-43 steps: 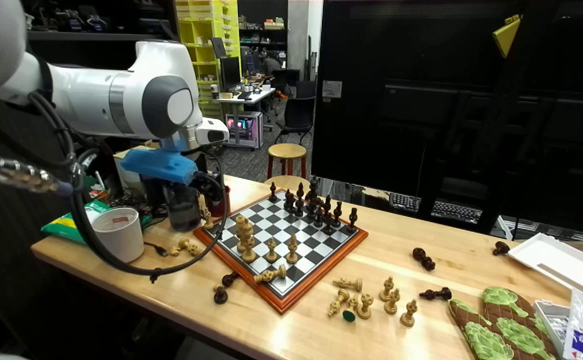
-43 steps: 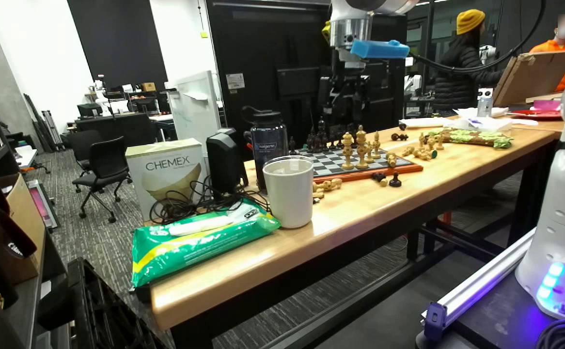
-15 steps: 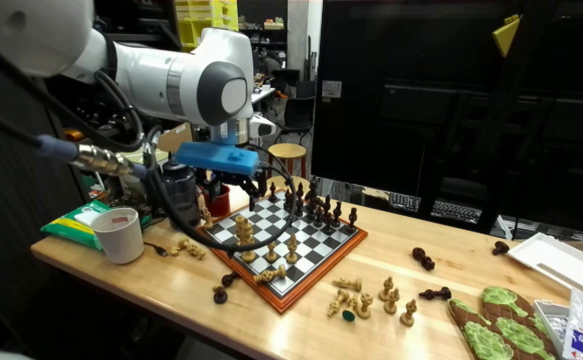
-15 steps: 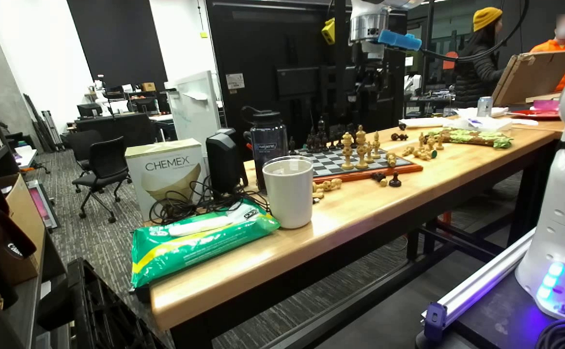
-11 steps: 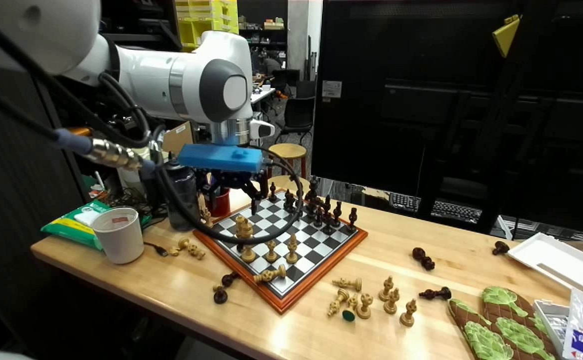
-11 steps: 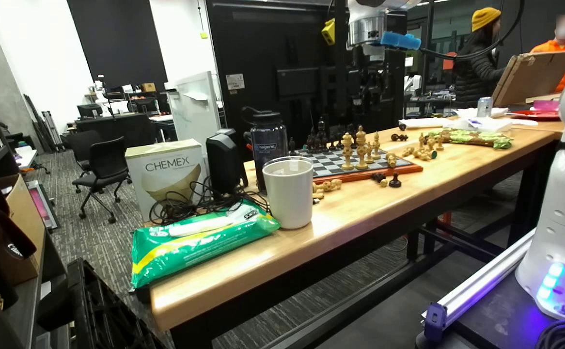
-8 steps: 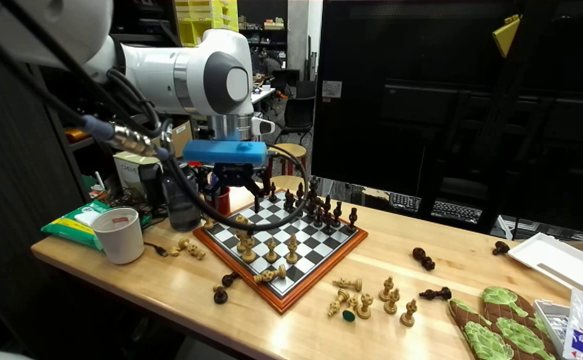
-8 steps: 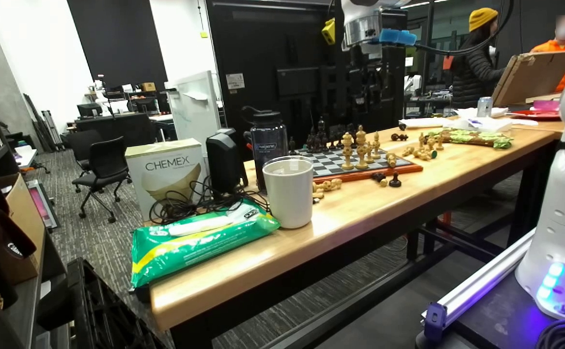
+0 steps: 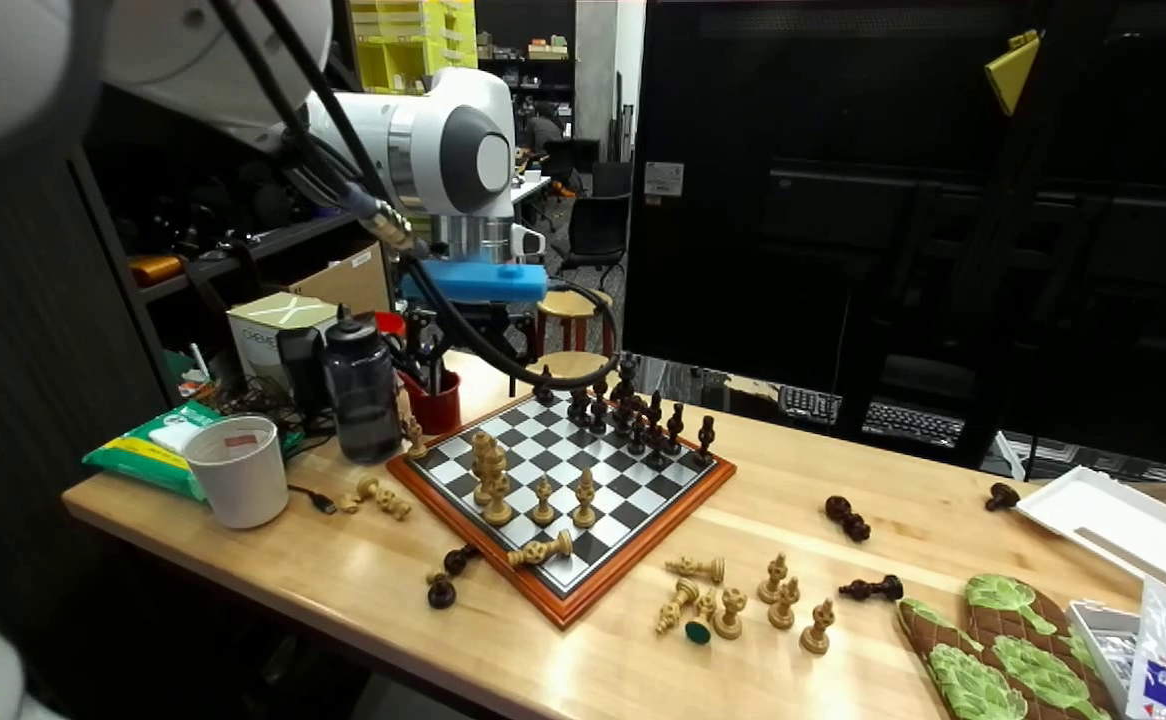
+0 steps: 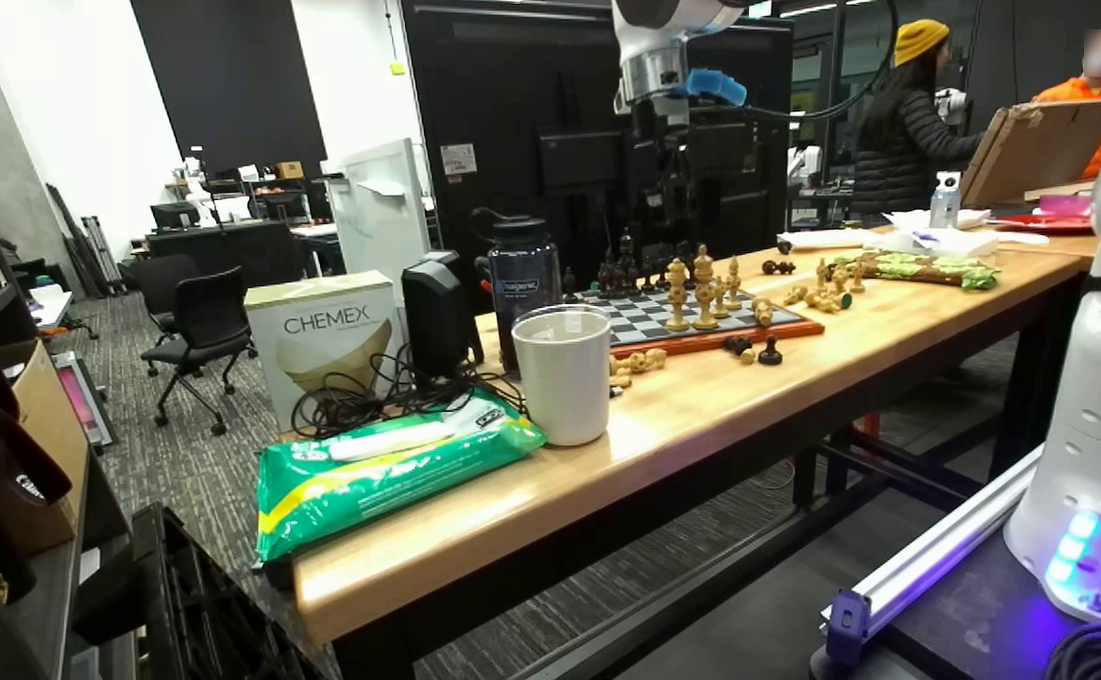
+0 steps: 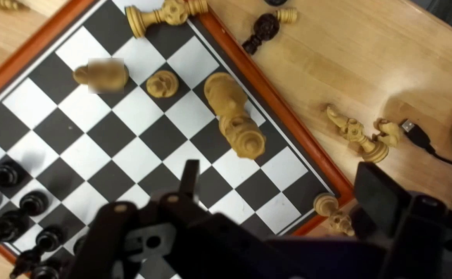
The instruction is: Put the dark brown chess piece on the board
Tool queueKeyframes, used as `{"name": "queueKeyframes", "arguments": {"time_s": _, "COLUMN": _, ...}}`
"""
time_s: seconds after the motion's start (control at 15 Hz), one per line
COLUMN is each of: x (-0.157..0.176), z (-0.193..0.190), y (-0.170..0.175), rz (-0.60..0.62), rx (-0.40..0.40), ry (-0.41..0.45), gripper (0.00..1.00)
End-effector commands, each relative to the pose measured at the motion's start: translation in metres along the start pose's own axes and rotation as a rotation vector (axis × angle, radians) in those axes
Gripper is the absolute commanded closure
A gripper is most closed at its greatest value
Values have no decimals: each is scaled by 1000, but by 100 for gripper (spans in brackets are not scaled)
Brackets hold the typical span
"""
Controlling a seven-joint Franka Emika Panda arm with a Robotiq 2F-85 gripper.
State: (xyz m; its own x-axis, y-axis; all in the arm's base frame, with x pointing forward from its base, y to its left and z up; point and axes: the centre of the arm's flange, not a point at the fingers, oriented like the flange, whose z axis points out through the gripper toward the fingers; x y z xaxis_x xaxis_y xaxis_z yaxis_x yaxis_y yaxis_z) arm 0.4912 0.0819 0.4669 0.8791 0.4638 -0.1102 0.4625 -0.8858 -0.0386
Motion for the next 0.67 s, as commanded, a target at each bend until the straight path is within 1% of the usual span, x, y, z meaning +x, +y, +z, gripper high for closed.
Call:
{"name": "queueKeyframes", "arguments": {"time_s": 0.0, "x": 46, "z": -15, "y": 11, "rz": -113, "rx": 42, "ry": 7, "gripper": 0}}
{"name": "queueKeyframes", "arguments": {"time_s": 0.07, "x": 55, "z": -19, "y": 14, "rz": -128, "rx": 39, "ry": 3, "gripper": 0}}
{"name": "queueKeyframes", "arguments": {"time_s": 0.13, "x": 31, "z": -4, "y": 7, "rz": -77, "rx": 21, "ry": 12, "gripper": 0}}
{"name": "queueKeyframes", "arguments": {"time_s": 0.27, "x": 38, "z": -1, "y": 10, "rz": -78, "rx": 24, "ry": 7, "gripper": 0}}
{"name": "queueKeyframes", "arguments": {"time_s": 0.6, "x": 37, "z": 1, "y": 11, "rz": -76, "rx": 25, "ry": 4, "gripper": 0}}
